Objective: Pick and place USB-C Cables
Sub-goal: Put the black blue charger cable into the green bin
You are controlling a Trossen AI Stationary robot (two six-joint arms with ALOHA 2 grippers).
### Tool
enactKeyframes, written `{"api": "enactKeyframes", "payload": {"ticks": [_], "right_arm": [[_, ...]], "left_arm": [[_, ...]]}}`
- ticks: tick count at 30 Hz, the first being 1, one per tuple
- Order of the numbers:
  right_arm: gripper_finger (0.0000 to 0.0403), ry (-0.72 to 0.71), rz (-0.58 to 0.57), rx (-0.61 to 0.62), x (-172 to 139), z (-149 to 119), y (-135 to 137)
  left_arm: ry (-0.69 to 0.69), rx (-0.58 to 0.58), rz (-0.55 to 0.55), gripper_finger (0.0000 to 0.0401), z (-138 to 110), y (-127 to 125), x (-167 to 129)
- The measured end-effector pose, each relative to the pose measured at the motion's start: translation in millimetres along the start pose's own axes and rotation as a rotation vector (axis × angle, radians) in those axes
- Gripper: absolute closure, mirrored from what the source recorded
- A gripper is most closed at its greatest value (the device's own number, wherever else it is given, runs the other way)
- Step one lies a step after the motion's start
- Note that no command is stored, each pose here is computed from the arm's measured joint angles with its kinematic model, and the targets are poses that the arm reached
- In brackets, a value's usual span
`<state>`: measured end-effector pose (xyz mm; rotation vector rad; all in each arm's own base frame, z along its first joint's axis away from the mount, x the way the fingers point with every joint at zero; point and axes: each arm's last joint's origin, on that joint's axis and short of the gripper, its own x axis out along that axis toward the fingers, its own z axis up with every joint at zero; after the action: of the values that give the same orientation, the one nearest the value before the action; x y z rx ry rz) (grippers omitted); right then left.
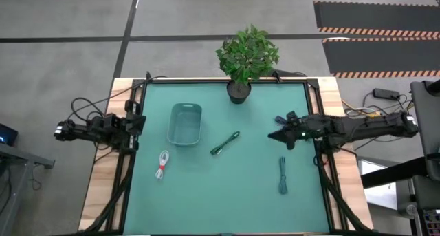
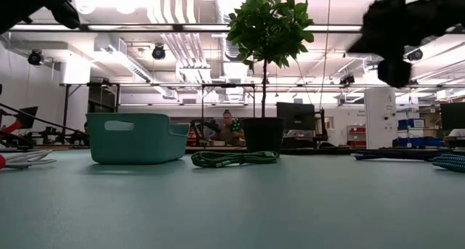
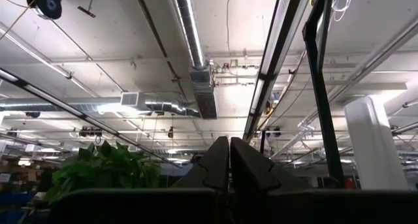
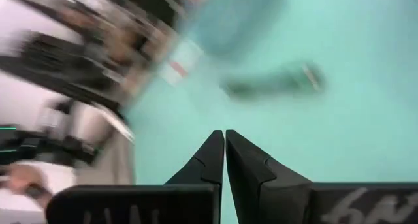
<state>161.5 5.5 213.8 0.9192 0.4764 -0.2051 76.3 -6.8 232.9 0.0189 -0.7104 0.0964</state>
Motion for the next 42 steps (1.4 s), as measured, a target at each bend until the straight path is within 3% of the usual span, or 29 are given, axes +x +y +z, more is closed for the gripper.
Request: {"api": "enactKeyframes", "payload": {"ticks": [5,10,18,24,35,42], "right_arm": [[0.0394,0.282,-0.334,0.272,0,-10,13],[0.0394,0.528,-0.56,0.432,4,-23,30],[0.0394,0.633,-0.765,0.528,31,-50,42],[0.0368,0.663,-0.848,0.519,47,-62,36],[0.0222,0.597,-0.91,0.471,60,-67,28],[0.0185,0.543,-0.951,0.439,69,-70,23]], "left_arm": [[0.008,0.0,-0.002,0.04,-2,0,-1],[0.01,0.001,-0.002,0.04,-3,0,-1],[0.019,0.003,-0.005,0.04,-4,0,-1],[0.026,0.004,-0.006,0.04,-4,-1,-1],[0.021,0.005,-0.005,0.04,-3,0,-1],[0.013,0.005,-0.004,0.04,-3,0,-1]]}}
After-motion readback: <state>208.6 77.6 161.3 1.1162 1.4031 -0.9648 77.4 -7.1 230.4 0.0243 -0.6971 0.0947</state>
